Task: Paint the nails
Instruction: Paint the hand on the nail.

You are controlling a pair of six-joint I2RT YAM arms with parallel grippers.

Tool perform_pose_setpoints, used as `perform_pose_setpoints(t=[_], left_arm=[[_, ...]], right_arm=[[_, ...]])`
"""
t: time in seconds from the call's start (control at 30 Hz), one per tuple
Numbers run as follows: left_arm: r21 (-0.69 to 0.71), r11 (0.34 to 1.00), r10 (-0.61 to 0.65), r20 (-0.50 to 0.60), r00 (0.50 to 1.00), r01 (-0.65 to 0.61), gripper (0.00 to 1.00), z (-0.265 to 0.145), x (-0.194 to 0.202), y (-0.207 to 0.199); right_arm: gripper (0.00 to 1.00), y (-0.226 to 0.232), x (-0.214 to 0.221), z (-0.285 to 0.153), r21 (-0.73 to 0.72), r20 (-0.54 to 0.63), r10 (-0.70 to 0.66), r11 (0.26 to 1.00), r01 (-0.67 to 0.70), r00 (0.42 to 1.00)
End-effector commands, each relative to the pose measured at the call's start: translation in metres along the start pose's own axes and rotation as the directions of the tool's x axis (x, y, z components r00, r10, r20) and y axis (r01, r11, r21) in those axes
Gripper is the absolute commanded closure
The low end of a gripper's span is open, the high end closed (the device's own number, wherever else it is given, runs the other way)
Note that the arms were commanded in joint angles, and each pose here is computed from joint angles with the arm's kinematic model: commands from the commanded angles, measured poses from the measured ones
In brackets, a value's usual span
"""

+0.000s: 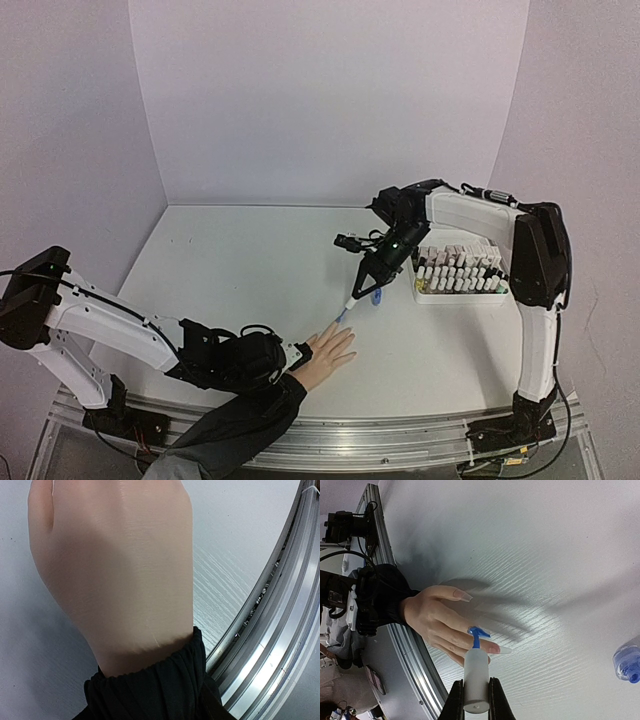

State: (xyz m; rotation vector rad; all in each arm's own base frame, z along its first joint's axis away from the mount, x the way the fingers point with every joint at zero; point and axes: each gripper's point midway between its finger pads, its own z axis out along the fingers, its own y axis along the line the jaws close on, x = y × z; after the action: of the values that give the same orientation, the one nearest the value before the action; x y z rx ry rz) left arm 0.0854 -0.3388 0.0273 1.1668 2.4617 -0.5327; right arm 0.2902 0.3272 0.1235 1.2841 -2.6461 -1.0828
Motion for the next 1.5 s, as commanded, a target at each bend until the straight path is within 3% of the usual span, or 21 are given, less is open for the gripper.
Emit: perform_pose_setpoints(t=[0.0, 0.47, 0.7, 1.17, 1.47], left_arm=[[-0.041, 0.998, 0.05, 0.044, 0.998, -0.049, 1.0, -0.004, -0.006, 0.008], [-0.039, 0.998, 0.053, 0.042, 0.998, -0.051, 1.0, -0.004, -0.006, 0.007], [-0.038, 0.998, 0.052, 0.044, 0.998, -0.051, 1.0, -0.004, -0.006, 0.007], [-0.041, 0.998, 0.056, 0.042, 0.998, -0.054, 1.0, -0.003, -0.006, 0.008], [-0.043, 0.997, 0.058, 0.042, 0.997, -0.056, 1.0, -0.003, -0.006, 0.008]], right_arm=[[1.0, -0.009, 0.002, 0.006, 0.015, -0.024, 0.025, 1.0, -0.024, 0.999], [1.0, -0.015, -0.001, 0.0, 0.038, -0.011, 0.036, 0.999, -0.036, 0.999], [1.0, -0.022, 0.012, -0.012, 0.122, -0.029, 0.025, 0.992, -0.022, 0.999], [1.0, 0.027, -0.004, -0.019, -0.1, 0.054, -0.039, 0.994, 0.044, 0.998], [1.0, 0.028, -0.001, -0.02, -0.107, 0.046, -0.045, 0.993, 0.05, 0.998]])
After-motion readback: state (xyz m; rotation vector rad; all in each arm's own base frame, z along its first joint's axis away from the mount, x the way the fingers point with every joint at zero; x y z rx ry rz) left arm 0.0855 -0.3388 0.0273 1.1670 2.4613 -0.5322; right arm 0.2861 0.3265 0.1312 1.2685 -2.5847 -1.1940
